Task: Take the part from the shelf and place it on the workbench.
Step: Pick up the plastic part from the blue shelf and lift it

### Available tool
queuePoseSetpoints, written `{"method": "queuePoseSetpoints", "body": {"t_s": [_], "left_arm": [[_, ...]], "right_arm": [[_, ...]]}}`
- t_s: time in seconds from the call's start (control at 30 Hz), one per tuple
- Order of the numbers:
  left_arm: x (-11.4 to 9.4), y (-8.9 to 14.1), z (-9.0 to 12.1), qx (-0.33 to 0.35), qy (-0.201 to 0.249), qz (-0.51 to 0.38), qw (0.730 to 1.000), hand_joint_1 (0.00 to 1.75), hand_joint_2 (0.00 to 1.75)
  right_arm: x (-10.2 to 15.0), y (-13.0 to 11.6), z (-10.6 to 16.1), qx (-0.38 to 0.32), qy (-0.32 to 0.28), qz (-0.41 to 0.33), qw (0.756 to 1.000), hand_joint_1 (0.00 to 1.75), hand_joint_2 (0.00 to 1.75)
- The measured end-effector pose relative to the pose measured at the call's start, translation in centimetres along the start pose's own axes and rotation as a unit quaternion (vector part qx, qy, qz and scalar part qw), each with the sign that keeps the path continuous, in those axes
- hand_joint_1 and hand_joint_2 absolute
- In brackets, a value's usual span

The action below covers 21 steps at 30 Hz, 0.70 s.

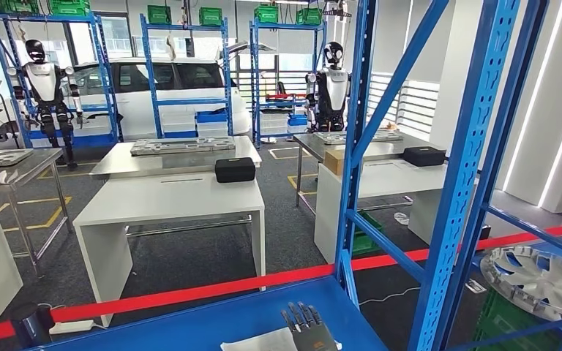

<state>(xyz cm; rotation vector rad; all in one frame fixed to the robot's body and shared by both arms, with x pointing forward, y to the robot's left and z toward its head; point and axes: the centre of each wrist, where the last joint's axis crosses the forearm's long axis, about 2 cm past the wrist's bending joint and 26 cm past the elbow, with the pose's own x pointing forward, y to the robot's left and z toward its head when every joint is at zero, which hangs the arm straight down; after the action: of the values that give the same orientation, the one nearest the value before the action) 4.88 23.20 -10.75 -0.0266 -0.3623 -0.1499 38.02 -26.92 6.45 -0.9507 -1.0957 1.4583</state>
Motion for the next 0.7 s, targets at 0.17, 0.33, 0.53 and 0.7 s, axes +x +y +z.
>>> {"method": "queuePoseSetpoints", "body": {"t_s": [0.17, 0.33, 0.53, 0.7], "left_arm": [[-0.03, -0.02, 0.01, -0.001, -0.003, 0.0, 1.0, 0.0, 0.0], [-0.03, -0.02, 0.01, -0.001, -0.005, 0.001, 1.0, 0.0, 0.0], [-0.03, -0.03, 0.01, -0.004, -0.005, 0.001, 1.0, 0.0, 0.0], [-0.03, -0.03, 0.01, -0.005, -0.005, 0.0, 1.0, 0.0, 0.0]], "right_arm": [[0.0, 0.05, 0.03, -0.001, -0.001, -0.001, 1.0, 0.0, 0.0], [0.0, 0.04, 0.03, -0.003, -0.006, -0.003, 1.0, 0.0, 0.0], [-0.01, 0.05, 0.03, -0.004, -0.007, -0.002, 1.0, 0.0, 0.0], [-0.11, 0.15, 0.1, -0.007, -0.006, -0.004, 1.0, 0.0, 0.0]]}}
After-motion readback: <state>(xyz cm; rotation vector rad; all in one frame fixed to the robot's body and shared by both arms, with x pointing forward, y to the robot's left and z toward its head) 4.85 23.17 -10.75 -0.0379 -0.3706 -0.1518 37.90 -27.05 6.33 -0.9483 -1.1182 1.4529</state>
